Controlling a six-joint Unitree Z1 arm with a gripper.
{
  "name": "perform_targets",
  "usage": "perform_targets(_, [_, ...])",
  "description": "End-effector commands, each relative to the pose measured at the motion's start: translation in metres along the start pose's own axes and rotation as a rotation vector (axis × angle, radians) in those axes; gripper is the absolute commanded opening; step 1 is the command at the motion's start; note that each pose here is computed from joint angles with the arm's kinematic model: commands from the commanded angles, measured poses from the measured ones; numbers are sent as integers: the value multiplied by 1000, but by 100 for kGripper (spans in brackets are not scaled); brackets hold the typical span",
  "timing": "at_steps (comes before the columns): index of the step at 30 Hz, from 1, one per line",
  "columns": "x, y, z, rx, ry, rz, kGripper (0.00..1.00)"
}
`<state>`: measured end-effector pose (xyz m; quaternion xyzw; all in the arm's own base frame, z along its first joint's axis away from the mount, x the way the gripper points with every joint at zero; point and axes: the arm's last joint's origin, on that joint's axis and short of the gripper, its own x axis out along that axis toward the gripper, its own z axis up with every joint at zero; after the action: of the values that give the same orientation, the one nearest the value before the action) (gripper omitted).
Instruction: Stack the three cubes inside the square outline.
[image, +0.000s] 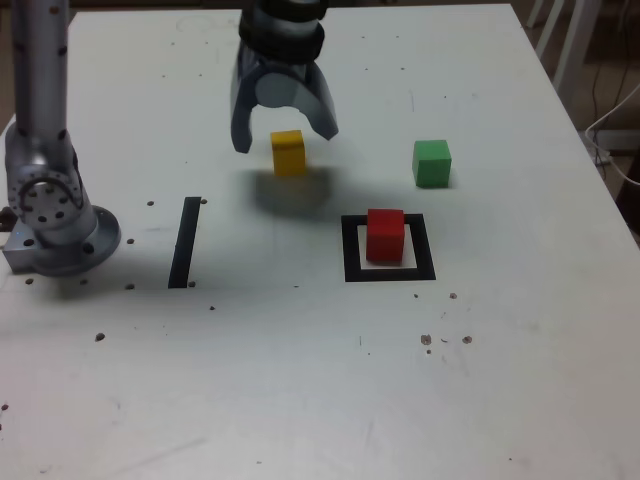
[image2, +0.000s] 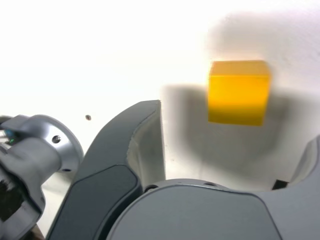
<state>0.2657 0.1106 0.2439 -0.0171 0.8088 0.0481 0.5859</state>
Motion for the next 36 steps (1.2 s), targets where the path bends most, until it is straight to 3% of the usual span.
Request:
perform_targets(1, [8,6,8,13,8,-21,96])
perform_targets(6, [18,16,18,27,18,-47,93])
perform_targets(9, [23,19,22,30,29,-59,86])
perform_targets(12, [27,20,24,32,40,-70,72])
perform_targets(17, [29,20,27,35,34,-71,40])
perform_targets(20, [30,20,28,40,24,-67,30])
perform_targets(36, [31,19,25,43,12,-68,29])
